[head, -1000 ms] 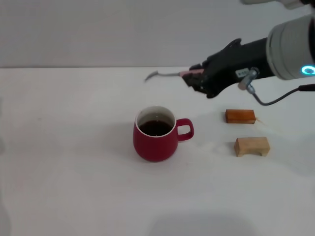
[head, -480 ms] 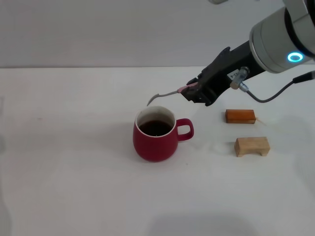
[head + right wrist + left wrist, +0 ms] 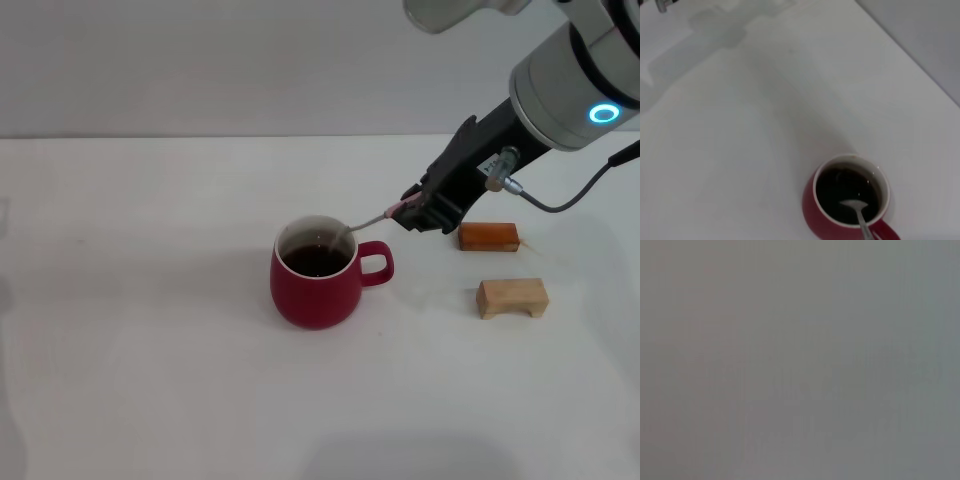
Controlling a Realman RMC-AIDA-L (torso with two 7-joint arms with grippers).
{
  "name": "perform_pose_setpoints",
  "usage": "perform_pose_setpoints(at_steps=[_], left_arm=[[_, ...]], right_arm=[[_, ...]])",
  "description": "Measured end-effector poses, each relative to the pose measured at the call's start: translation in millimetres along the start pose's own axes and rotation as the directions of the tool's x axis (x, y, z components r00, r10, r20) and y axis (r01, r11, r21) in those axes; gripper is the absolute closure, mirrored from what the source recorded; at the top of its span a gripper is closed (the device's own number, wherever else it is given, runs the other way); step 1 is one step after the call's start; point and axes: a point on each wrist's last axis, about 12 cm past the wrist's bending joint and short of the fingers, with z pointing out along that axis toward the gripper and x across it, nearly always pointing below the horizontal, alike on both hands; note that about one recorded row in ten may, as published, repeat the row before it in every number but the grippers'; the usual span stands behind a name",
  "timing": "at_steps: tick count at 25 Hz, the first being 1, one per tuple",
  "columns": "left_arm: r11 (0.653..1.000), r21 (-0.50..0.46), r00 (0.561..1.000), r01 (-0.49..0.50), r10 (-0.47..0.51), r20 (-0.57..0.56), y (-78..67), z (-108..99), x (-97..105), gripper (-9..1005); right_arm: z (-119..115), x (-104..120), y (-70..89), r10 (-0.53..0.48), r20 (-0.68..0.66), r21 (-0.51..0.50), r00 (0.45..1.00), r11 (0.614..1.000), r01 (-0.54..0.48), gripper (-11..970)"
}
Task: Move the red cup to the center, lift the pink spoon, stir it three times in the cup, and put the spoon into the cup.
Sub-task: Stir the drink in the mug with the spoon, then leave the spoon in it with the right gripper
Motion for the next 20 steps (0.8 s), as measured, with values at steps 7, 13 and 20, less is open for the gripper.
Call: perform_pose_setpoints(at_steps=[7,13,20], left_arm=[[1.0,0.003,1.0,0.005,-0.005,0.0,-2.1,-0.5,0.2,167],[1.0,-0.001,1.0,0.007,-0.007,-0.001,-2.1,-0.9,0.7,167],[1.0,-0.014,1.0,0.015,-0.015,-0.002,-0.4,-1.2,1.0,167]], right_arm=[[5.4,-6.0,-5.3,-0.037,-0.033,-0.016,0.999,0.999,0.037,811],[16.3,-12.5,-10.7,-0.065,-0.048,-0.031,0.997,0.997,0.064,811],[30.7,-20.7,-17.8,-0.089,-0.065,-0.04,0.994,0.995,0.086,811]])
